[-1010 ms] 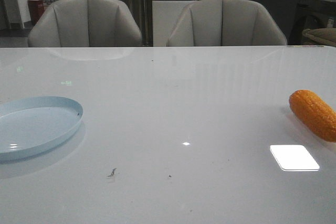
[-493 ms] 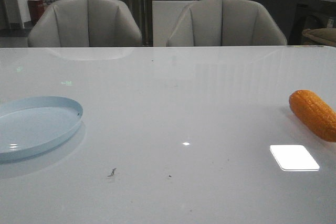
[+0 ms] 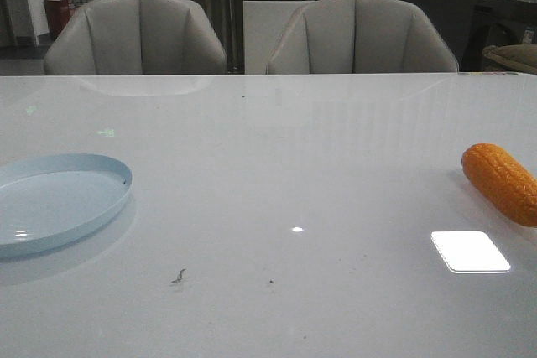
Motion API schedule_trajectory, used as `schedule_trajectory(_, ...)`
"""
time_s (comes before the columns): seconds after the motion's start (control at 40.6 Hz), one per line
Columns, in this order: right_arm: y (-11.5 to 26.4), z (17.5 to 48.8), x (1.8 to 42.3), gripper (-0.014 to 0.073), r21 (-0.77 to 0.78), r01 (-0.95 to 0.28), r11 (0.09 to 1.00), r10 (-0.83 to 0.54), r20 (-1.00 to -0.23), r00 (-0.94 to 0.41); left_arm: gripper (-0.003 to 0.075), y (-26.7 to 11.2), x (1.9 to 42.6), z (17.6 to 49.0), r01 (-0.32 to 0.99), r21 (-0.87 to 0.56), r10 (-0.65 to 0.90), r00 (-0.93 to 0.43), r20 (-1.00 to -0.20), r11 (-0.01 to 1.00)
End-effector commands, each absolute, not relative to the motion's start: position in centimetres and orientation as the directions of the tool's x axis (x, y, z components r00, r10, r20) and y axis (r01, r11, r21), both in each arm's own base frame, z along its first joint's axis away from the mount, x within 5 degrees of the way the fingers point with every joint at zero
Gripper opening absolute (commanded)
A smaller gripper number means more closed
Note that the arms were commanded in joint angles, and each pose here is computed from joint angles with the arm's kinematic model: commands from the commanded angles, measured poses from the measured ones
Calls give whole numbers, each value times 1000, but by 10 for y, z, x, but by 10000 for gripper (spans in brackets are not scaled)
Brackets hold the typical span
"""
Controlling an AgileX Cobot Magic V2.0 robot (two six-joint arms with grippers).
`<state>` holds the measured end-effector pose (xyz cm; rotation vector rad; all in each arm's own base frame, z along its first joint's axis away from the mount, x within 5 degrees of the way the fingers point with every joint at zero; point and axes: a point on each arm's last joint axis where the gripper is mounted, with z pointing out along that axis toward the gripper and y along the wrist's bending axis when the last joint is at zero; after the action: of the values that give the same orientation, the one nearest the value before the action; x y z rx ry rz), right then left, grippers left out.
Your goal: Place corn on plate with both arms
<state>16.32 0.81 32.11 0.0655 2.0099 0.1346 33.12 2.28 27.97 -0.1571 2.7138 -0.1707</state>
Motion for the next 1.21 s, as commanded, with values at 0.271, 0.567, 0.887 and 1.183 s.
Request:
schedule_trajectory(0.271, 6, 337, 166, 553, 113, -14, 994, 101, -936, -336, 456, 23, 361, 241, -127, -197, -184, -935, -304, 972)
schedule_trajectory(0.567, 6, 337, 166, 553, 113, -14, 994, 101, -936, -336, 358, 24, 373, 218, -146, -202, -201, -936, -289, 968)
schedule_trajectory(0.887, 6, 337, 166, 553, 113, -14, 994, 101, -936, -337, 351, 25, 380, 194, -159, -198, -207, -946, -251, 967)
schedule_trajectory(1.183, 6, 337, 166, 553, 113, -14, 994, 101, -936, -337, 351, 26, 385, 192, -161, -195, -213, -935, -282, 967)
